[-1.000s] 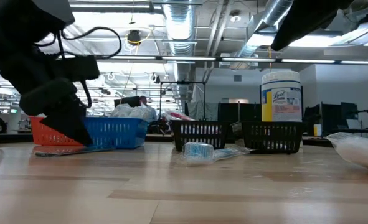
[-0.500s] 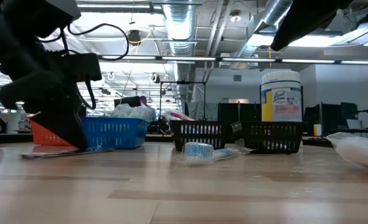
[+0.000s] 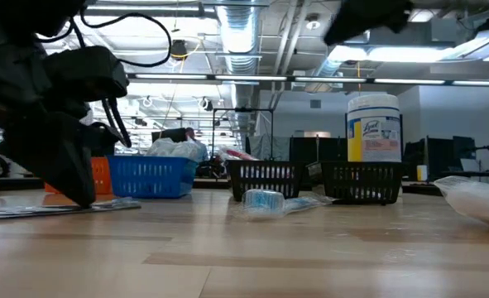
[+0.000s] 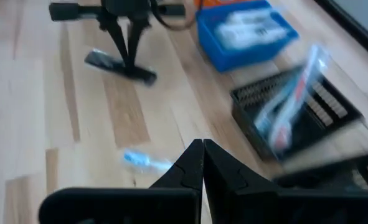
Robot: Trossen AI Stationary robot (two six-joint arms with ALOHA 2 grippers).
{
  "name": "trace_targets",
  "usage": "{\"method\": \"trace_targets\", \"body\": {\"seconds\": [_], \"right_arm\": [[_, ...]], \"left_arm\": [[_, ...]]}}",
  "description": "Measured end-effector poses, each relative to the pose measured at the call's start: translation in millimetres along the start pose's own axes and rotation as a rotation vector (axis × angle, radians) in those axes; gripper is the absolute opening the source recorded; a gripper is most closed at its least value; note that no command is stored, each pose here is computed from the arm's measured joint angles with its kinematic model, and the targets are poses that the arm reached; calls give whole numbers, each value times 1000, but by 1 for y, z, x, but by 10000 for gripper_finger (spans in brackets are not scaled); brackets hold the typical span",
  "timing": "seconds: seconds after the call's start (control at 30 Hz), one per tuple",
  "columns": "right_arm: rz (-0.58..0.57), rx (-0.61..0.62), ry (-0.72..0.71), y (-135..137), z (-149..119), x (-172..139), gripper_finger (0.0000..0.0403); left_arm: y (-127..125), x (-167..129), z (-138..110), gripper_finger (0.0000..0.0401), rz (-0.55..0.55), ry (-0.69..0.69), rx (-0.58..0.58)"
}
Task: Pick & Place Travel size toiletries
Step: Put the black comb into the right black bin
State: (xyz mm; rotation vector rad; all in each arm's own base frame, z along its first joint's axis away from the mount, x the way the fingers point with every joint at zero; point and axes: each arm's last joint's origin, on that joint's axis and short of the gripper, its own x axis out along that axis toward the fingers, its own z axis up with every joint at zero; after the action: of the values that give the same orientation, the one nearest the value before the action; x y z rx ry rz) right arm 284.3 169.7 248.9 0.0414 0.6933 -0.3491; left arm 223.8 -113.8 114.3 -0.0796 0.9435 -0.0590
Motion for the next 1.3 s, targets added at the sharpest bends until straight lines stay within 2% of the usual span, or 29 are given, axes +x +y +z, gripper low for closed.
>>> {"method": "trace_targets", "body": {"seconds": [0.13, 0.23, 0.3, 0.47, 0.73, 0.87, 0.97, 1.17, 1.3], "right_arm": [[31, -37, -44, 4, 7, 10, 0], [66, -62, -10, 5, 6, 24, 0], [101, -43, -7, 8, 9, 38, 0], [186, -88, 7, 14, 6, 73, 0], [352, -76, -143, 21, 20, 105, 0], [410, -54, -129, 17, 21, 117, 0], [398, -63, -104, 15, 15, 125, 0], [416, -46, -129, 14, 18, 132, 0], [443, -23, -146, 7, 25, 136, 0]], "left_arm": [[-3, 0, 2, 0, -79, -13, 52], [-4, 0, 4, 0, -110, -25, 104], [-5, 0, 5, 0, -124, -26, 129], [-8, 1, 11, 0, -153, -53, 189], [-17, 7, 33, 0, -182, -87, 242], [-29, -5, 33, 0, -145, -82, 223], [-38, -16, 26, 0, -119, -72, 183], [-59, -27, 8, 0, -206, 22, 80], [-69, -31, -7, 0, -201, 105, 22]]}}
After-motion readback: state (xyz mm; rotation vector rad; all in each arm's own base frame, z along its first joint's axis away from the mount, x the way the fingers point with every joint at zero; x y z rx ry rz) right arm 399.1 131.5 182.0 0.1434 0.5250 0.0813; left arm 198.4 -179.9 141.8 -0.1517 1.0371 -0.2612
